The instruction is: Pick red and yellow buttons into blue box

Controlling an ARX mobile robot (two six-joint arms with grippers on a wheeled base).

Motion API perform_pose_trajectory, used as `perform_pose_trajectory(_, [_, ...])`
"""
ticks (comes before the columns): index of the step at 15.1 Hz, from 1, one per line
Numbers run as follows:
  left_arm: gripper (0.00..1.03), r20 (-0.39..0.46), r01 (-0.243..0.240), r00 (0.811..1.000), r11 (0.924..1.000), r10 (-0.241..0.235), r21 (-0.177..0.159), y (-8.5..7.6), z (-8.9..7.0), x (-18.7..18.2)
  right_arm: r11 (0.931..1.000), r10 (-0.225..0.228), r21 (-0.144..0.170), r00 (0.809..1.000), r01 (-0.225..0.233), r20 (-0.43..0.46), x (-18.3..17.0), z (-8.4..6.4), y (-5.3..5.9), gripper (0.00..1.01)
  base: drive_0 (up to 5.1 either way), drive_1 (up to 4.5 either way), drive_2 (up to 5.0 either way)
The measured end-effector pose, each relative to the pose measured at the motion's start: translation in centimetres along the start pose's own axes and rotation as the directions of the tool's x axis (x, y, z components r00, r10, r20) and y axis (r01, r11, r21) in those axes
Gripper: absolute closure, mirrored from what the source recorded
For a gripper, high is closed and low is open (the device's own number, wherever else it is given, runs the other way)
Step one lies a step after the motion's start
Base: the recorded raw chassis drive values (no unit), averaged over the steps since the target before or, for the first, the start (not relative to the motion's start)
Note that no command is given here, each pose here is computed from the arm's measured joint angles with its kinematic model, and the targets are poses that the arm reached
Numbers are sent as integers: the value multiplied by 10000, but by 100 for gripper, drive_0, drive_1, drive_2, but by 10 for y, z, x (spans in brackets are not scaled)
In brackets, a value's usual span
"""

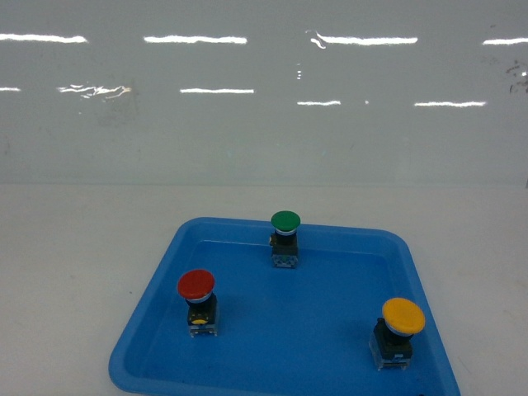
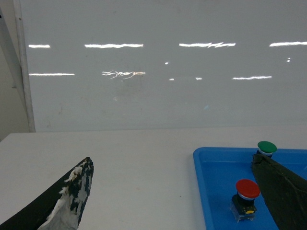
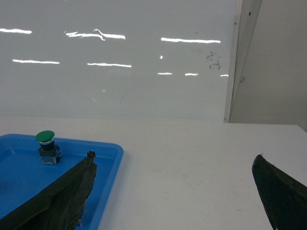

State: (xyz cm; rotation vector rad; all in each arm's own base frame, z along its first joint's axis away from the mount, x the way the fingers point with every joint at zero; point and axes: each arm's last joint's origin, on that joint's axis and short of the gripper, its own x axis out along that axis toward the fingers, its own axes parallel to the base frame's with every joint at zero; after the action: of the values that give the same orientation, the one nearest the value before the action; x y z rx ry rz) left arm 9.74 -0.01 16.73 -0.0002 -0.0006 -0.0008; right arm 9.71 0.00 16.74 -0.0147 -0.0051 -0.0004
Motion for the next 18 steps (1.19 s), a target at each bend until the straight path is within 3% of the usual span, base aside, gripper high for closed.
perform_pose_trajectory(18, [5, 0, 4, 10000, 10000, -4, 4, 0, 0, 0, 10000, 0, 0, 10000, 0, 0, 0, 0, 0, 3, 0, 0, 0])
